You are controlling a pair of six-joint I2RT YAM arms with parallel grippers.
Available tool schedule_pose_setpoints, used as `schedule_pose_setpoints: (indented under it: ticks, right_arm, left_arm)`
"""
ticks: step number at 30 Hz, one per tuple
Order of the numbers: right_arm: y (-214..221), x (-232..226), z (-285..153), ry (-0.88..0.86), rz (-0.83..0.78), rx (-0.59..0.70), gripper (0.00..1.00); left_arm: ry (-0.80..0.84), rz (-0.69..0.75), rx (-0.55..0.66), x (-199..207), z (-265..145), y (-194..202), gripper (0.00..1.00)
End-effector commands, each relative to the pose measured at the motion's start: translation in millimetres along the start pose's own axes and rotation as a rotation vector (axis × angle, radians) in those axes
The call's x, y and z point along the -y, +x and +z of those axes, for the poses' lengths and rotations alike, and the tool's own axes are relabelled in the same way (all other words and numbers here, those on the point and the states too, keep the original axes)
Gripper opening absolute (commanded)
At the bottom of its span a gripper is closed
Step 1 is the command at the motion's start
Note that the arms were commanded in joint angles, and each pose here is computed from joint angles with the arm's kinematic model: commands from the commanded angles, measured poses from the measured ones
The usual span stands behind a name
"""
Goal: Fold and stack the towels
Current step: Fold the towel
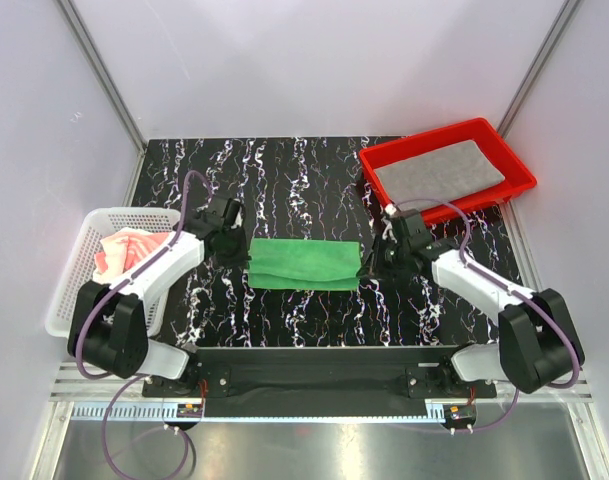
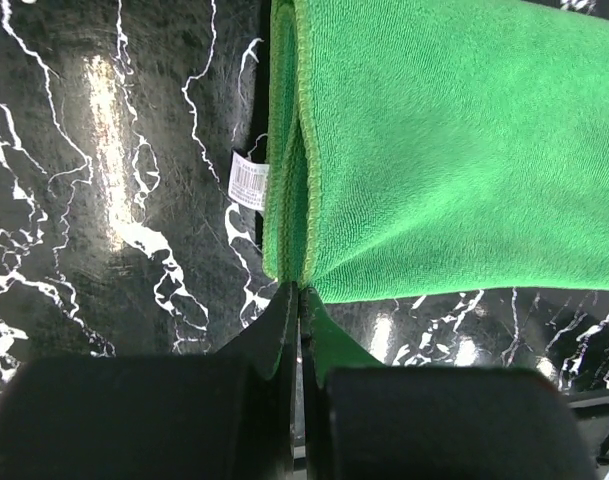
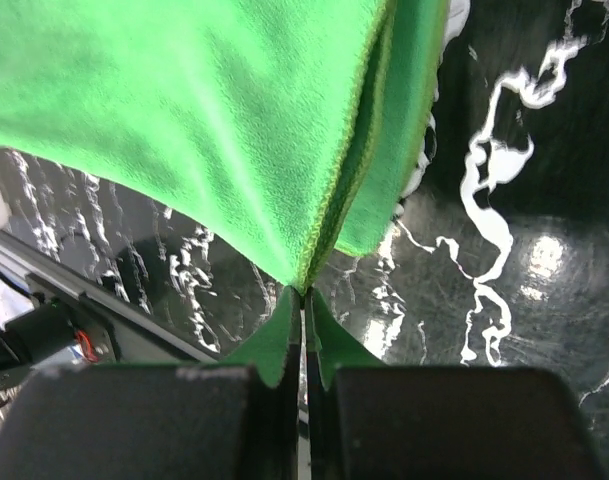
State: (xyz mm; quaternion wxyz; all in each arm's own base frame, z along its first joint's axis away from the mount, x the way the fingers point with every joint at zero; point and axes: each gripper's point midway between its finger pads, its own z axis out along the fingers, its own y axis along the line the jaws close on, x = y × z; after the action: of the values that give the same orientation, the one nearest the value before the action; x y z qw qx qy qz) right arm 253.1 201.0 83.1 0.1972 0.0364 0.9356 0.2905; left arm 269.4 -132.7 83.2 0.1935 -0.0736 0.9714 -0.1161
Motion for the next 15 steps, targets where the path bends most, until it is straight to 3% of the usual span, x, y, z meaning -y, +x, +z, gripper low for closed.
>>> schedule_pose_setpoints:
  ticks: [1,10,13,14,15]
  right_arm:
    - [22.5,5.8,9.1,-0.041,0.045,-0.038,0.00]
    - [43.5,31.4,30.8,-0.013,0.069,-0.051,0.00]
    - [40.7,31.2,28.9,-0.009,0.061,-0.042,0.03]
    - [42.5,32.3,26.9,0.002,0.063,-0.049,0.08]
    - [40.0,30.3,24.4,0.002,0.064,-0.045,0.21]
  left_arm:
    - [-0.028,0.013,-0.048,-12.0,12.9,19.7,0.00]
    - [-0.047,0.000,-0.120,-25.0,40.3,47.3,0.02]
    - [-0.060,-0.001,-0.133,-27.8,42.1,51.8,0.15]
    - [-0.084,0.000,-0.126,-31.4,40.4,51.5,0.22]
    - [-0.094,0.000,-0.115,-32.2,39.0,48.2,0.30]
